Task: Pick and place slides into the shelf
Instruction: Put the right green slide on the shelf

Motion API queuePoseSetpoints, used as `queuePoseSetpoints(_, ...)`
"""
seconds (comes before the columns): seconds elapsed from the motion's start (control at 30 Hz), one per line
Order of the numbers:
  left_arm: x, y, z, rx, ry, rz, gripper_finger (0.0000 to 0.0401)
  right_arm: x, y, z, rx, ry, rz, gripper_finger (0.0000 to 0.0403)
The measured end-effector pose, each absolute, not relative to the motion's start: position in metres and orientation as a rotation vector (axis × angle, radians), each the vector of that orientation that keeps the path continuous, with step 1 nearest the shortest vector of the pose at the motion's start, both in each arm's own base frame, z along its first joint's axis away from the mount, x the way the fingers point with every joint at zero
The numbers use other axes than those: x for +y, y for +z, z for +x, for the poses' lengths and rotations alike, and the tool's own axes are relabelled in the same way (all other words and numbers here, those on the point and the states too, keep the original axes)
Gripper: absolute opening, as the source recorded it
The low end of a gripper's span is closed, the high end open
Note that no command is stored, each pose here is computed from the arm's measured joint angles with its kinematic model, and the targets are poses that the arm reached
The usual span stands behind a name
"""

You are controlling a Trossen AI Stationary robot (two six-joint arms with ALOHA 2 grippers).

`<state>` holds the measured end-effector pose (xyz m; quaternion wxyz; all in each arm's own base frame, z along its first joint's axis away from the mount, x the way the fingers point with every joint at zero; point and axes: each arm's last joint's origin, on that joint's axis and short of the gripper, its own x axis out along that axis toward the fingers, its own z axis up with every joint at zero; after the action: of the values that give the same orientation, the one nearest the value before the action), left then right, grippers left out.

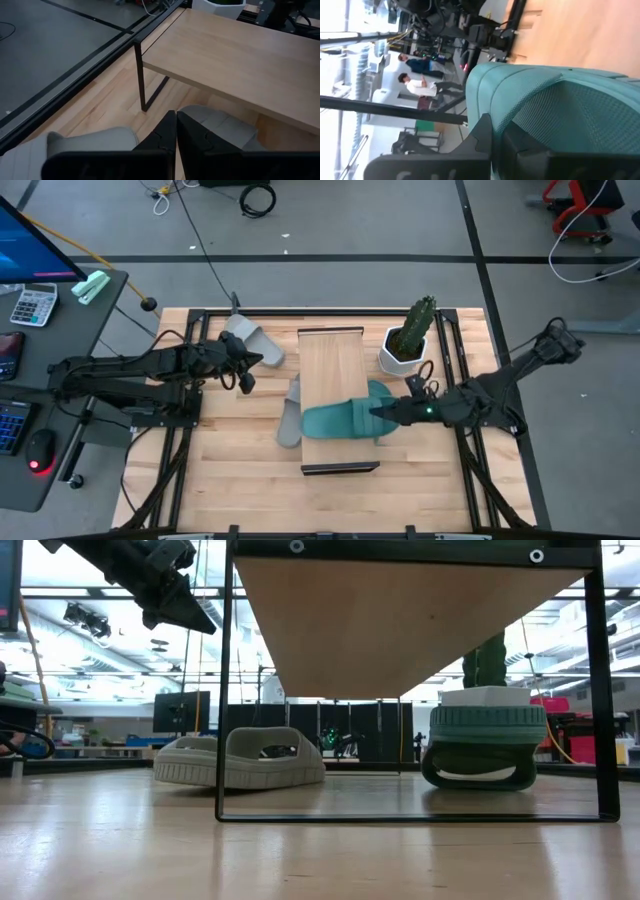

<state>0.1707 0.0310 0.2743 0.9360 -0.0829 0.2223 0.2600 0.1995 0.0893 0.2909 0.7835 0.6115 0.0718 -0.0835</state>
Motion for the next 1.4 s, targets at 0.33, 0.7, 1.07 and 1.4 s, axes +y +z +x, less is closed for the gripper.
queuePoseSetpoints(0.33, 0.031, 0.274, 0.171, 0.456, 0.531, -0.167, 0.0017, 0.076, 0.298, 0.210, 0.139, -0.083, 1.344, 0.0009)
queuePoseSetpoints(0.7, 0.031, 0.274, 0.170, 0.463, 0.531, -0.165, 0.0011, 0.075, 0.305, 0.229, 0.045, 0.074, 1.261, 0.0009)
queuePoseSetpoints(1.07, 0.031, 0.273, 0.170, 0.465, 0.531, -0.165, 0.0024, 0.075, 0.300, 0.236, 0.016, 0.123, 1.241, 0.0009)
queuePoseSetpoints(1.4, 0.031, 0.273, 0.170, 0.464, 0.532, -0.168, 0.0010, 0.068, 0.286, 0.212, -0.260, 0.170, 1.301, 0.0009)
